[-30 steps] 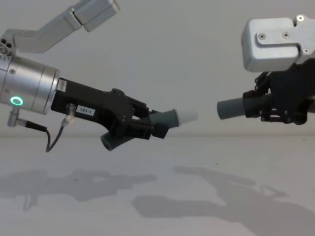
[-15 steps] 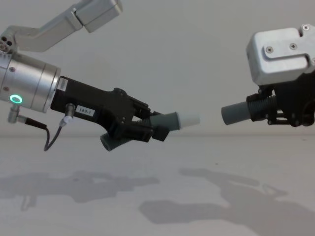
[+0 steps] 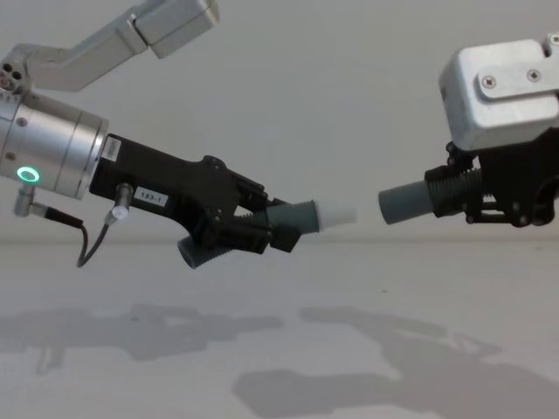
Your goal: Use both hands to pick up one end of the pipe from the table, align the ends, and insert them.
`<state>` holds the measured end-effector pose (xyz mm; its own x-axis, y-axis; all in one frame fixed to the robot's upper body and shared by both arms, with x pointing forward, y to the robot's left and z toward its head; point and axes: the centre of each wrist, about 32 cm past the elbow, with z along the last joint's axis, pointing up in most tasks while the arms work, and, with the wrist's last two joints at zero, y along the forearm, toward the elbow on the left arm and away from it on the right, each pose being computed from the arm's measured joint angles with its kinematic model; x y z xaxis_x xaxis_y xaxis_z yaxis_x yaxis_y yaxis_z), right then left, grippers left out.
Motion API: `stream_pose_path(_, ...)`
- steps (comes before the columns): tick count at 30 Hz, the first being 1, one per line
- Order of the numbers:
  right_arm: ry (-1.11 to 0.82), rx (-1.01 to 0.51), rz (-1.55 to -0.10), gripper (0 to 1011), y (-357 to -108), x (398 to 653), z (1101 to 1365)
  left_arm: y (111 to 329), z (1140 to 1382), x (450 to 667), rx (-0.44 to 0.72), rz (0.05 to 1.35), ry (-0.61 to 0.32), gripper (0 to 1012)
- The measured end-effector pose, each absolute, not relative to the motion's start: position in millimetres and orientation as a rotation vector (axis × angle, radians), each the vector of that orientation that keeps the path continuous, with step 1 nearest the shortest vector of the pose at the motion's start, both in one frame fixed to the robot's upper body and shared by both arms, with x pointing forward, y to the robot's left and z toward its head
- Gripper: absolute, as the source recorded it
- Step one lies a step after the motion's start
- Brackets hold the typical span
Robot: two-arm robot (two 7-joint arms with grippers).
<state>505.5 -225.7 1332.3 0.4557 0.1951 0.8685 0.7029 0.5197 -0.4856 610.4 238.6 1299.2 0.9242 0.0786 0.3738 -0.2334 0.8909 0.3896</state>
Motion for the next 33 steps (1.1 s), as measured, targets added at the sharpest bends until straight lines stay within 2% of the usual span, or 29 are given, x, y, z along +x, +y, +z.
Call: stream_pose_path(33,-1.069,-0.939,-0.365,255,-217.8,497.7,1333.4,238.6,1299.7,610.6,0.448,0.161,-0.364,341)
